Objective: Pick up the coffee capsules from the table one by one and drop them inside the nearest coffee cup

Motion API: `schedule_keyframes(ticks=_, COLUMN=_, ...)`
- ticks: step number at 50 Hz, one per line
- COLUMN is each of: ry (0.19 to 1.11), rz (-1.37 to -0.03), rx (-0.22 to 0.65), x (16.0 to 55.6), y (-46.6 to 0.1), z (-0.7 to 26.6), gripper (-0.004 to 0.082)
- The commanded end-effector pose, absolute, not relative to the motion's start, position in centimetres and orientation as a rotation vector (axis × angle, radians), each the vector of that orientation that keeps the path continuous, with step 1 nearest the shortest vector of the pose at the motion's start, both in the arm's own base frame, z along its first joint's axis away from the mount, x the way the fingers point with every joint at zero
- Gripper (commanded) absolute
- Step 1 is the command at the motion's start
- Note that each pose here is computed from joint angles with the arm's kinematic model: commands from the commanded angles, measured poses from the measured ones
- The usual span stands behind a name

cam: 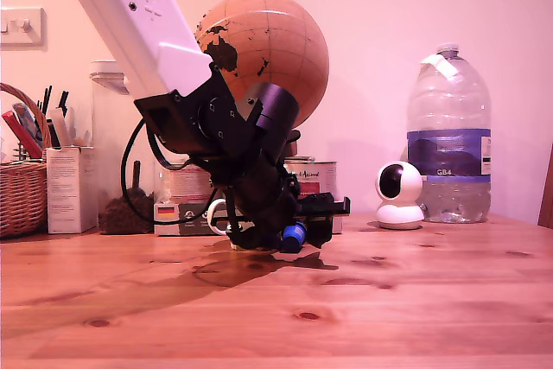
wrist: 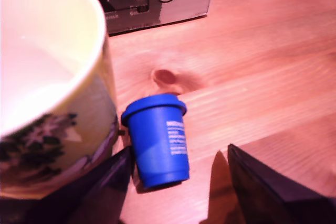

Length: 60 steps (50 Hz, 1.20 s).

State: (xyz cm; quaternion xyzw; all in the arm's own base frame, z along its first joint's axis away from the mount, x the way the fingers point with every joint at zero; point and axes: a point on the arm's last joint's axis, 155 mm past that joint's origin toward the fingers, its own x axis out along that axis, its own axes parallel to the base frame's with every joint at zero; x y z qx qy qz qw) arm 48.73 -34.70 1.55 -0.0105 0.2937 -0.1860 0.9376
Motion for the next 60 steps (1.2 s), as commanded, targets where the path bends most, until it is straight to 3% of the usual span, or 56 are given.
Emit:
schedule_keyframes(ticks=1, ry=0.617, rz=-0.378, rx=-0.010, x=48.68, y=-34.78, z=0.27, gripper=0.0509)
schedule_keyframes(ticks=15, ry=0.620, rz=-0.376, rx=-0.010, x=48.68, y=-34.72, z=0.16, gripper=0.0391)
schedule_keyframes(ticks=38, ry=0.635, rz=-0.359, rx=-0.035, x=48.81, y=-34.37, z=-0.03, gripper=0.0385)
schedule_keyframes(ticks=50, ry=0.637, rz=-0.366, rx=-0.033, x=48.74, y=-34.47, z=-0.03, gripper=0.0166)
schedule_keyframes(ticks=60, ry=0.643, rz=-0.364, rx=-0.030, x=48.67, y=-34.41, z=-0.16, gripper=0.0140)
